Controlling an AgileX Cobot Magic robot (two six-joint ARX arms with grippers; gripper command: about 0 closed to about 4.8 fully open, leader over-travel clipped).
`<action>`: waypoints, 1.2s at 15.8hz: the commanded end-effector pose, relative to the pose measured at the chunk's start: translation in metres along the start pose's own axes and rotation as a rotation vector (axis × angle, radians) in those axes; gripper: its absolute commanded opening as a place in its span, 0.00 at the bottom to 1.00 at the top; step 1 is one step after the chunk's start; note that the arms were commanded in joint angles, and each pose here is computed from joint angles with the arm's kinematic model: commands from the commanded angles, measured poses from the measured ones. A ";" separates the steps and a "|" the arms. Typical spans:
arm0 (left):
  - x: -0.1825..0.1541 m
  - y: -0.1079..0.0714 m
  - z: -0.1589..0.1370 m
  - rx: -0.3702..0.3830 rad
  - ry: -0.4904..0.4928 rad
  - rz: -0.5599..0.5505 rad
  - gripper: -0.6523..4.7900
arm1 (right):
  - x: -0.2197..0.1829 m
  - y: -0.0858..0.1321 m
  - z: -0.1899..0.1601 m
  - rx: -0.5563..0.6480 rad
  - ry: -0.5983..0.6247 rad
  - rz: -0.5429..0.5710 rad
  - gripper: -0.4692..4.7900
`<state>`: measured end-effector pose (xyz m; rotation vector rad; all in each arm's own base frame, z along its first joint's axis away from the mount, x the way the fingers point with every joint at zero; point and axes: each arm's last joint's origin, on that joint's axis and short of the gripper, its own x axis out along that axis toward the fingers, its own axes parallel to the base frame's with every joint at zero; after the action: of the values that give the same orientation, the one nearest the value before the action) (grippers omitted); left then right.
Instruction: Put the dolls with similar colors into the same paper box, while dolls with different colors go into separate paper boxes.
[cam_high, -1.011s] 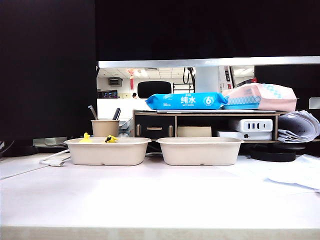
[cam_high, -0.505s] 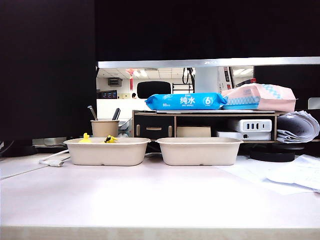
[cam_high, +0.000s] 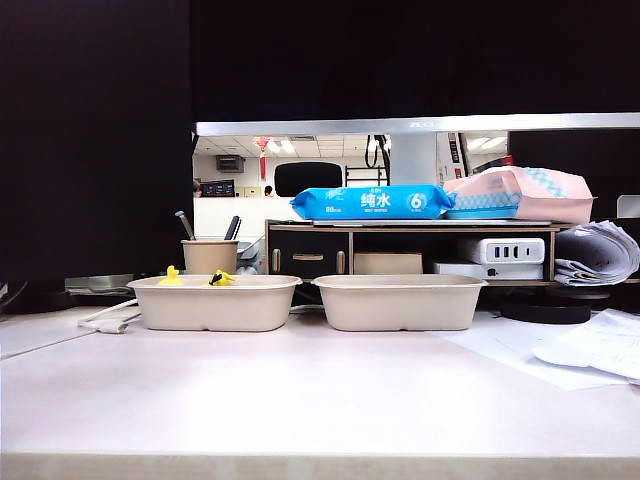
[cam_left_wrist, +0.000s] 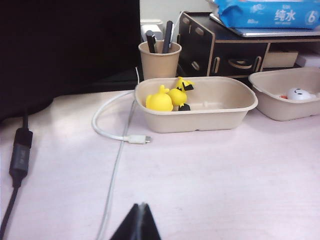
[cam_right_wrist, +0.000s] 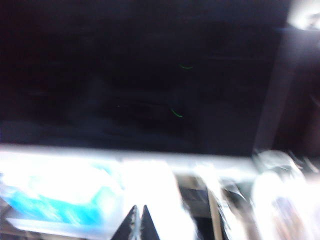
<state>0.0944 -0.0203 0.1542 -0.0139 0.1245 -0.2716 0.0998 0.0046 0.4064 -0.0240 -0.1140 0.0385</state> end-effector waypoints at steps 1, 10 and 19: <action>0.000 0.000 0.001 -0.002 -0.009 -0.004 0.11 | -0.018 -0.004 -0.079 0.073 0.012 -0.078 0.08; 0.000 0.000 0.001 -0.002 -0.010 -0.004 0.11 | -0.034 -0.005 -0.224 0.171 0.175 -0.139 0.08; 0.000 0.000 0.001 -0.002 -0.010 -0.004 0.11 | -0.030 0.000 -0.238 0.171 0.109 -0.080 0.08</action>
<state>0.0944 -0.0203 0.1542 -0.0139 0.1245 -0.2712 0.0971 -0.0024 0.1650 0.1458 0.0132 -0.0423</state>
